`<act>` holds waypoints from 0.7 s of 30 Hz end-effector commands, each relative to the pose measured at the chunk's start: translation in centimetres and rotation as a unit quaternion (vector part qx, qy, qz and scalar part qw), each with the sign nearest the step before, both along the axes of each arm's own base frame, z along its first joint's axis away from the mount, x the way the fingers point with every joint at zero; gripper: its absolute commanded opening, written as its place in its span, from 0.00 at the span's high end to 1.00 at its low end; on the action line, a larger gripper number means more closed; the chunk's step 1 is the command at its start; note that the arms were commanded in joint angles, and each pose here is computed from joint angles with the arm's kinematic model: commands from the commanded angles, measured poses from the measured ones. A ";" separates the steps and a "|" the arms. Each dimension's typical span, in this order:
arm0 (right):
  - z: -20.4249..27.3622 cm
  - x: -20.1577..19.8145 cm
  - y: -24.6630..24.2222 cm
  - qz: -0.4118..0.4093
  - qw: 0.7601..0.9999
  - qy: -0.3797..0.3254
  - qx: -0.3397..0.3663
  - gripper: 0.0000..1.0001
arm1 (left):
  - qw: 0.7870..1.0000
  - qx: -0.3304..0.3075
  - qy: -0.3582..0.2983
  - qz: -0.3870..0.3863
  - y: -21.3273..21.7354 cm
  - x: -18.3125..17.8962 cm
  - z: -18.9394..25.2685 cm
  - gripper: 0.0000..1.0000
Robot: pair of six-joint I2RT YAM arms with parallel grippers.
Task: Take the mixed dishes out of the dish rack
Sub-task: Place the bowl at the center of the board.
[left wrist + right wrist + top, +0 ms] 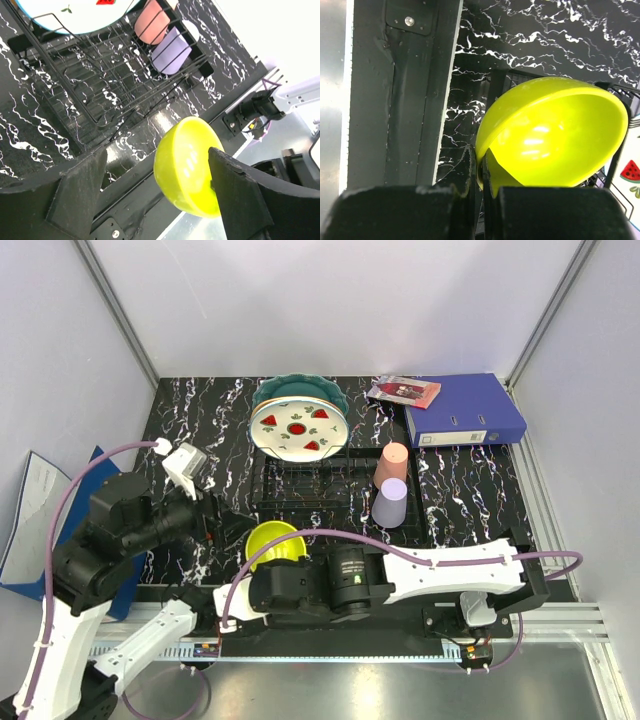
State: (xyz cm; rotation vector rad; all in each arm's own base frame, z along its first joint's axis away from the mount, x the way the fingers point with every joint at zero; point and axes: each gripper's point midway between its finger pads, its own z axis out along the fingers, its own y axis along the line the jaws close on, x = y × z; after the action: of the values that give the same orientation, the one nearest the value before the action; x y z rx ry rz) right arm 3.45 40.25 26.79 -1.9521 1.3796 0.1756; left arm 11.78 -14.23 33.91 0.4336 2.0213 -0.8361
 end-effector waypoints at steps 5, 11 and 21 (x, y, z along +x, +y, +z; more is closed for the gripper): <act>2.0 1.2 1.7 -0.003 0.999 0.000 0.039 1.00 | 0.999 0.046 0.005 0.013 0.8 0.3 -1.8 0.23; 1.9 1.8 1.9 -0.004 0.999 0.005 0.043 1.00 | 0.997 0.069 0.027 0.015 1.2 -0.1 -4.2 0.28; 1.8 1.8 2.3 -0.002 0.999 0.008 0.052 1.00 | 0.995 0.091 0.047 0.012 1.0 0.2 -5.9 0.43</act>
State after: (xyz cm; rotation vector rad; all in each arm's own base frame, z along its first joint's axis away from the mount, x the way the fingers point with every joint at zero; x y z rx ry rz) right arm 4.99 41.17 25.93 -1.9492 1.4139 0.1910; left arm 11.31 -13.43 28.49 0.4749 2.1927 -0.7162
